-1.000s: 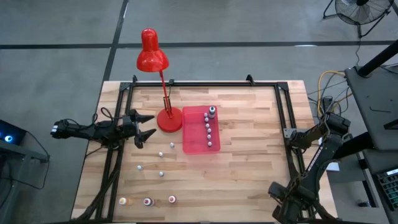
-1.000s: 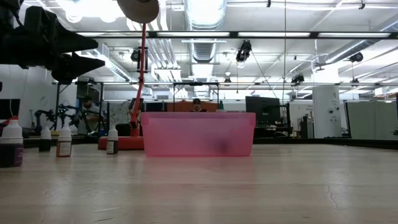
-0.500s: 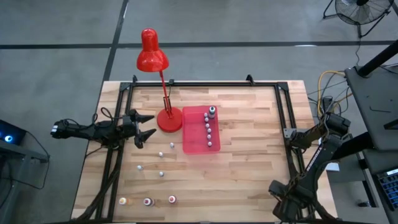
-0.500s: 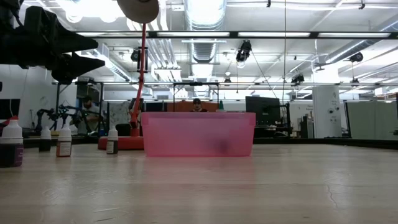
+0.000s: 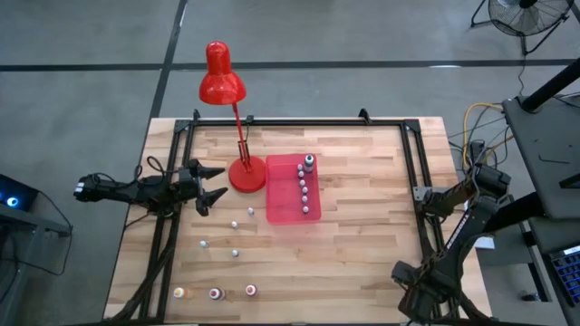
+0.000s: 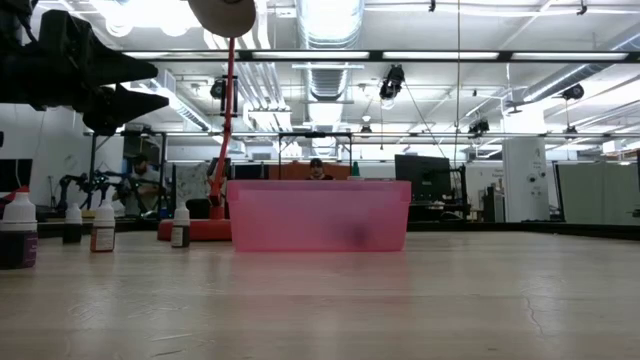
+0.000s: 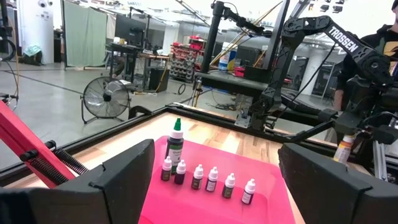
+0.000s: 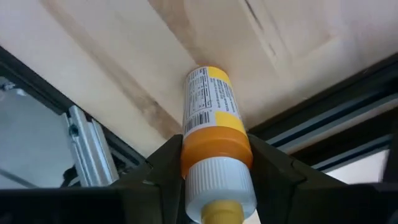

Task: Pick & Place food coloring
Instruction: Put the big yellow food coloring bottle into the bin

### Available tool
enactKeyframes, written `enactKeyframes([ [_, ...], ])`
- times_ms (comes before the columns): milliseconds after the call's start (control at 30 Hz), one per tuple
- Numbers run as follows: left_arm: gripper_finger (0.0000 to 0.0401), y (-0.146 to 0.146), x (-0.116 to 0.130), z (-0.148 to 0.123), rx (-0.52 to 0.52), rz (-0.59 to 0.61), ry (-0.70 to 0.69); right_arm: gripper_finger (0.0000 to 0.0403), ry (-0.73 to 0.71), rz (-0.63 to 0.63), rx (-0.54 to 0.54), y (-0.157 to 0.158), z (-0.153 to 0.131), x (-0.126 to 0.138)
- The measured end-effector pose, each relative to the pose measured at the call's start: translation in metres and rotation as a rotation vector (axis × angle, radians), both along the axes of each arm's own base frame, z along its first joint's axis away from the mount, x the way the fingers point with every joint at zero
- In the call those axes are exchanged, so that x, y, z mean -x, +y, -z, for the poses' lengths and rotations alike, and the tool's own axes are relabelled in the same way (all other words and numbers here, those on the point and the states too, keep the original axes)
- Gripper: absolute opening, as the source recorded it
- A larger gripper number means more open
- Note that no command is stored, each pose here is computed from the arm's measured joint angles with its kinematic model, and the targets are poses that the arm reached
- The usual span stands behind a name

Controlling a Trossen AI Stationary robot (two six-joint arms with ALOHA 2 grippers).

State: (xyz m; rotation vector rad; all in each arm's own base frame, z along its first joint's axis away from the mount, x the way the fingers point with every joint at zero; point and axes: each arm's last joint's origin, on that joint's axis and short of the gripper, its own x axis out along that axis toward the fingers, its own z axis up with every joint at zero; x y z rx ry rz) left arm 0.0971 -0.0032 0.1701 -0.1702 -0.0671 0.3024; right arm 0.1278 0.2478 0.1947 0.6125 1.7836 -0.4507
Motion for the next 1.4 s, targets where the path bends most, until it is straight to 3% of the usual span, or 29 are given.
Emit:
enactKeyframes([
  [267,0.0314,0.0,0.0,0.0,0.0,0.0,0.0,0.0136,0.0,-0.094,0.047,-0.012,-0.02,-0.013],
  [500,0.0314,0.0,0.0,0.0,0.0,0.0,0.0,0.0136,-0.046,-0.133,0.016,-0.04,-0.032,-0.04],
  [1000,0.0314,0.0,0.0,0.0,0.0,0.001,0.0,0.0135,-0.157,-0.23,0.041,-0.14,-0.034,-0.113],
  [1400,0.0314,0.0,0.0,0.0,0.0,0.001,0.0,0.0134,-0.238,-0.183,0.085,-0.212,-0.075,-0.155],
])
